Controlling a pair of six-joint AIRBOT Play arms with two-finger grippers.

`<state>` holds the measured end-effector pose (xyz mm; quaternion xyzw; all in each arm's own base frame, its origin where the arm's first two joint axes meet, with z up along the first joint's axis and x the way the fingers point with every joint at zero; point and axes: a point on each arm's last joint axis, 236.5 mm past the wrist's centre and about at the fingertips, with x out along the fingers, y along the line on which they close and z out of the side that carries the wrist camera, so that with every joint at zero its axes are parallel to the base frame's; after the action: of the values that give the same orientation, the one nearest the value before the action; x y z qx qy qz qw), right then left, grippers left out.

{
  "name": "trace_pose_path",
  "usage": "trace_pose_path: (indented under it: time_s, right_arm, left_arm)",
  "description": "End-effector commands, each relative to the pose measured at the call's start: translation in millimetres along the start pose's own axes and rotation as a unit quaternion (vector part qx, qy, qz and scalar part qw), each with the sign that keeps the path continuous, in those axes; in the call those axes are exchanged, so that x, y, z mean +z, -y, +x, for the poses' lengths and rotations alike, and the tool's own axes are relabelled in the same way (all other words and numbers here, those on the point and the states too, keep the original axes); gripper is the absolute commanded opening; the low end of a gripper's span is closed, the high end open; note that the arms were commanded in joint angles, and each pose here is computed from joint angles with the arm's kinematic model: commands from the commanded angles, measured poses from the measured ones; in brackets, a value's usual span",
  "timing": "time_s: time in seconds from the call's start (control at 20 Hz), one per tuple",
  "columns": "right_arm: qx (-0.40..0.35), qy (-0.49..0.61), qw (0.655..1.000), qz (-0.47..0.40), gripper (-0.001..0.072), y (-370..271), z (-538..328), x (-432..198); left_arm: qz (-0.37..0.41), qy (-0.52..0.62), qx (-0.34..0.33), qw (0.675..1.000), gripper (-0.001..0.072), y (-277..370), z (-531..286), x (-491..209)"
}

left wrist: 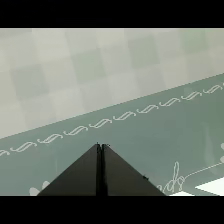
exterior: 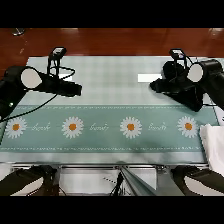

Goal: Fold the shirts.

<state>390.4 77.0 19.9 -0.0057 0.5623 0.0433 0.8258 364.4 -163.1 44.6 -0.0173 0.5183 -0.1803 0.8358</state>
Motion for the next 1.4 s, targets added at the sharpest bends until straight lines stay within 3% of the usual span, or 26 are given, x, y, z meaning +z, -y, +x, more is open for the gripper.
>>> trace_pose_path:
  time_s: [0.0, 1.05, 1.25, 1.3, 1.35]
  right_arm:
    - [0.000, 0.000, 1.000, 0.000, 0.0026, 0, 0, 0]
    - [0.003, 0.019, 1.000, 0.000, 0.0026, -2, 0, 9]
    - [-0.025, 0.095, 0.995, -0.026, 0.0028, 10, -3, 46]
    - [-0.048, 0.122, 0.990, -0.043, 0.0165, 20, -3, 59]
    - [-0.075, 0.146, 0.985, -0.056, 0.0535, 30, -2, 73]
  left_arm:
    - [0.001, 0.000, 0.000, 1.000, 0.0028, 0, 0, 0]
    - [0.001, 0.005, 0.000, 1.000, 0.0028, 0, 0, 3]
    - [-0.001, 0.046, 0.002, 0.999, 0.0031, -2, 5, 23]
    - [-0.003, 0.054, 0.003, 0.999, 0.0102, -4, 9, 28]
    - [-0.007, 0.058, 0.005, 0.998, 0.0448, -8, 13, 31]
